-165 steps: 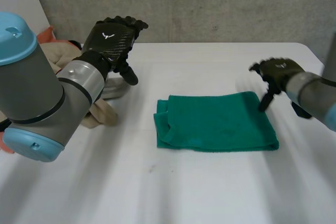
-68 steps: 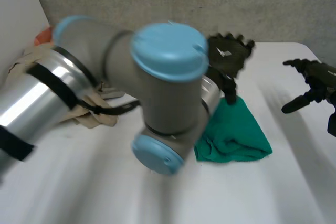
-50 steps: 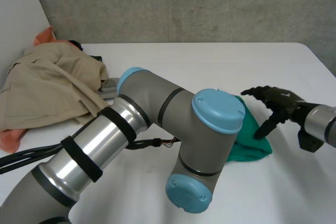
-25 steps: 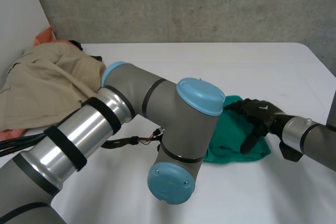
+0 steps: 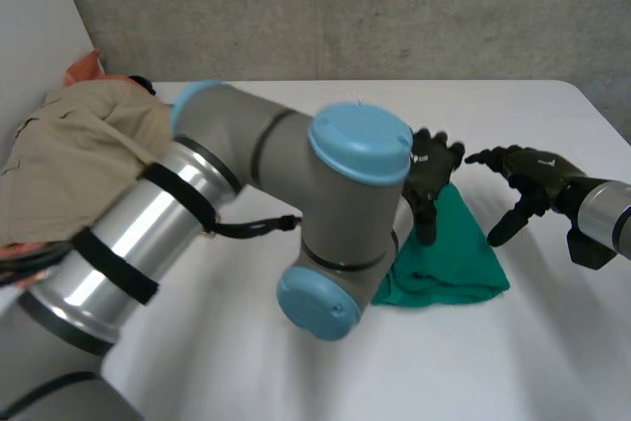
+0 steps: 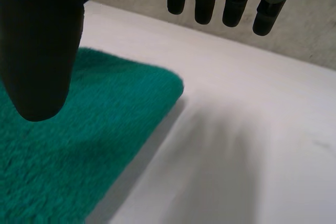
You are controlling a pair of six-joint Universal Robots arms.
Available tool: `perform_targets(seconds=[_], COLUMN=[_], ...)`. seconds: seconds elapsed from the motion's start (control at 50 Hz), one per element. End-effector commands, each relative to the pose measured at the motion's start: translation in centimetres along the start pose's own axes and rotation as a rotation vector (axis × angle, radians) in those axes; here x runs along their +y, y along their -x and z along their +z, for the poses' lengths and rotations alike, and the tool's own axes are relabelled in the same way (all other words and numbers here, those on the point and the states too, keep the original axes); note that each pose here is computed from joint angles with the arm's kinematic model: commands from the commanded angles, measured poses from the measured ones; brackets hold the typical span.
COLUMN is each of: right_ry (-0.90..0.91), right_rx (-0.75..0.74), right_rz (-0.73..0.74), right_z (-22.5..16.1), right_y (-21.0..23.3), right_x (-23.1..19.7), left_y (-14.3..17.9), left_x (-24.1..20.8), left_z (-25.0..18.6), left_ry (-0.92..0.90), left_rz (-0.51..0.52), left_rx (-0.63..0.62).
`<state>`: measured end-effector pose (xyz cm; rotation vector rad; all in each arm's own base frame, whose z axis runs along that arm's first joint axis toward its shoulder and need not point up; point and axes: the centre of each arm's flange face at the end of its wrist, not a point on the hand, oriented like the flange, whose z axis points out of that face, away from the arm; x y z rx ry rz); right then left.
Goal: Fold the laundry.
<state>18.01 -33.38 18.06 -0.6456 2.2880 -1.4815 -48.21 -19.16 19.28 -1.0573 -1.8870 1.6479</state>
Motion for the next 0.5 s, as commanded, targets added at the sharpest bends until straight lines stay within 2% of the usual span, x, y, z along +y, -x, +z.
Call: perform_targets(seconds=[0.02,0.08,0.18,0.34,0.5], right_ry=[0.063,0.089,0.116,0.123,0.067], right_rx=[-0.054,-0.078,-0.116,-0.117,-0.074], right_rz=[-0.046,-0.068,-0.110,-0.194,-0.253], right_z=[0.8,1.2,1.6,1.6,0.6], right_y=[1.1,1.9,3.3,3.9,3.8], right_x=[2.2,3.1,4.1,4.4,2.6], left_y=[0.4,0.8,0.6,0.8,2.2], left_x=[4.1,4.7,5.6,5.9,2.4], left_z=[0.4,0.2,-0.3,-0.6,-1.2], left_ry=[0.146,0.189,0.249,0.273,0.203], left_rz=[0.183,0.201,0.217,0.217,0.163], left_rx=[-0.128,-0.153,-0.096,-0.098,-0.146])
